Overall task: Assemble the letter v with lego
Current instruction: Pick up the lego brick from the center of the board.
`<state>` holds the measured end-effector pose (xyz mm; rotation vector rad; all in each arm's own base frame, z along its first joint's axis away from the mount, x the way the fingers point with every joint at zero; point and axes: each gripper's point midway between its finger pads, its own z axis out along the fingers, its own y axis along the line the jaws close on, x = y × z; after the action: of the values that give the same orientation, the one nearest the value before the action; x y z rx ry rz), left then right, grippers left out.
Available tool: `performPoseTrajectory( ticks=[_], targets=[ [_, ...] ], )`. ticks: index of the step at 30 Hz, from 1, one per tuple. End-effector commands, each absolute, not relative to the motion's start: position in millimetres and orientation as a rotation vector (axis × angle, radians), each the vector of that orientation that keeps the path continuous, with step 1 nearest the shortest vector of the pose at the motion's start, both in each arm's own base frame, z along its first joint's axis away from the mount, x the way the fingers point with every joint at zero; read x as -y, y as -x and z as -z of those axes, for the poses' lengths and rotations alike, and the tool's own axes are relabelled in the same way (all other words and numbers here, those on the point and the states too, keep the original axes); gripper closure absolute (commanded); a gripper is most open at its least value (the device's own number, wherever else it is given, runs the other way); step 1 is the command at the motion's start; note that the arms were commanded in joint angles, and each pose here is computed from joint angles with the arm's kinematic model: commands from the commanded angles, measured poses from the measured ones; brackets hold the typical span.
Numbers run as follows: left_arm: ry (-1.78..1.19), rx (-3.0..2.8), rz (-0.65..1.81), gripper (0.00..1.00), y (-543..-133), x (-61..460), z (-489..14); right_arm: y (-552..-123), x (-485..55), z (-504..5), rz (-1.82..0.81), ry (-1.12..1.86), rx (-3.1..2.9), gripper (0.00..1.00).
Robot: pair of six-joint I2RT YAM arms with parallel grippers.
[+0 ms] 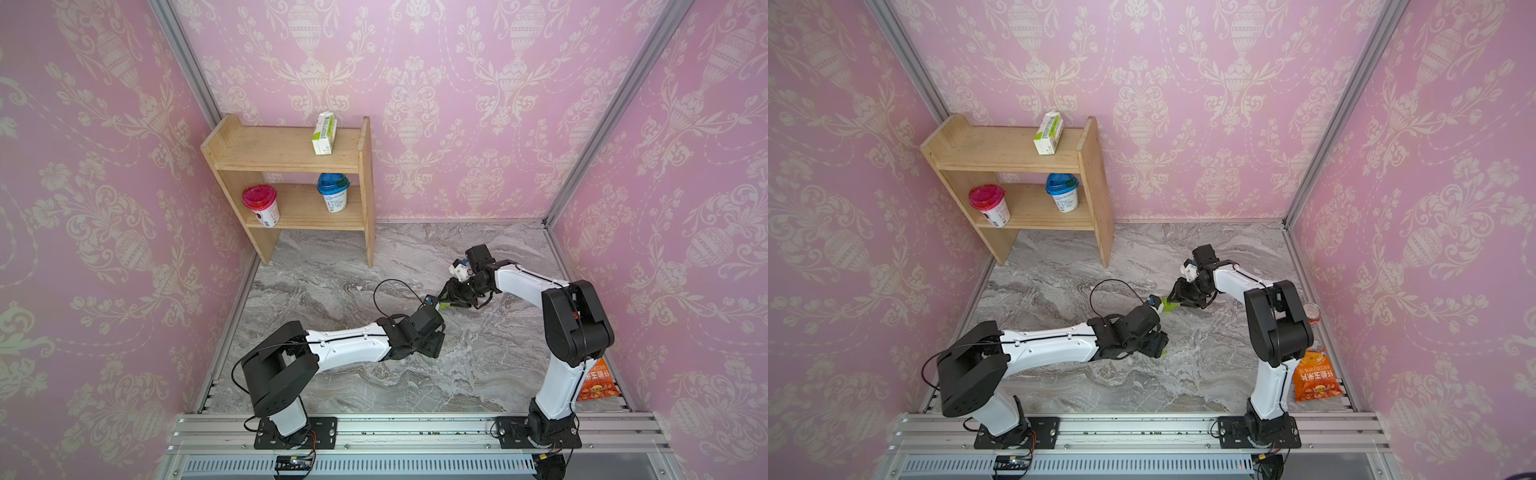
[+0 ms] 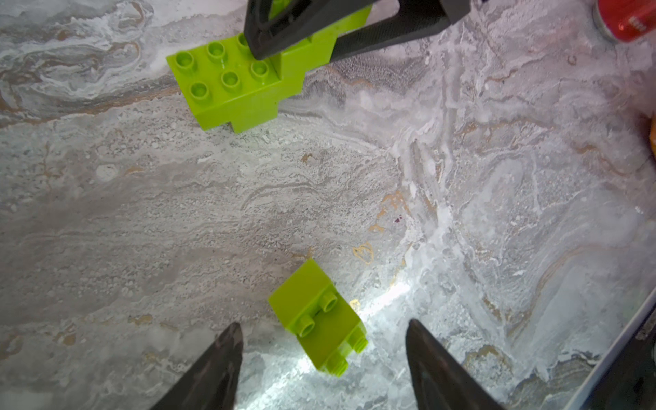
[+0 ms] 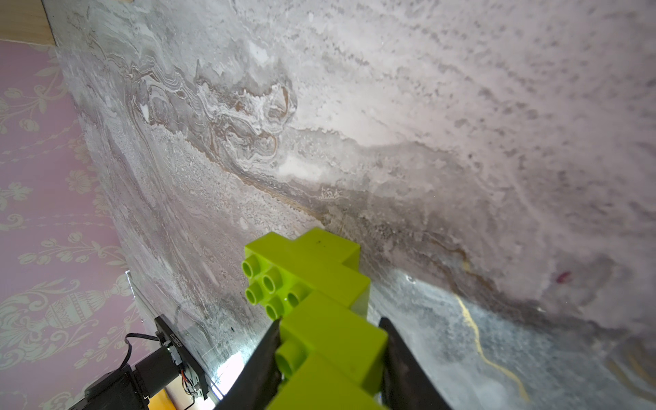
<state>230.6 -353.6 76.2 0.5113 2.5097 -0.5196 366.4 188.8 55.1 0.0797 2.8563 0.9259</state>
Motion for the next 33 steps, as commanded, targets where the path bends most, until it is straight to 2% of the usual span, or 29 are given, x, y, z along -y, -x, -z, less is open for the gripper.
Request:
performPoseTrajectory(
  ticks=[1,12,21,25,29,33],
  targets=[
    [-0.314,-2.528,0.504,0.3,-230,355,-70,-370,-186,-62,-0.905,-0.049,-2.845,0.57],
    [-0.141,-2.602,0.412,0.32,-226,349,-35,-370,-186,-63,-0.903,-0.041,-2.843,0.57],
    [-0.175,-2.625,0.372,0.45,-224,347,-25,-369,-187,-61,-0.905,-0.036,-2.847,0.57],
    [-0.23,-2.628,0.315,0.47,-224,341,-28,-369,-186,-60,-0.906,-0.037,-2.848,0.57],
    [-0.291,-2.628,0.223,0.46,-227,327,-33,-369,-187,-60,-0.906,-0.035,-2.849,0.57],
    [-0.331,-2.616,0.172,0.36,-230,316,-36,-369,-187,-60,-0.906,-0.035,-2.85,0.58]
  ],
)
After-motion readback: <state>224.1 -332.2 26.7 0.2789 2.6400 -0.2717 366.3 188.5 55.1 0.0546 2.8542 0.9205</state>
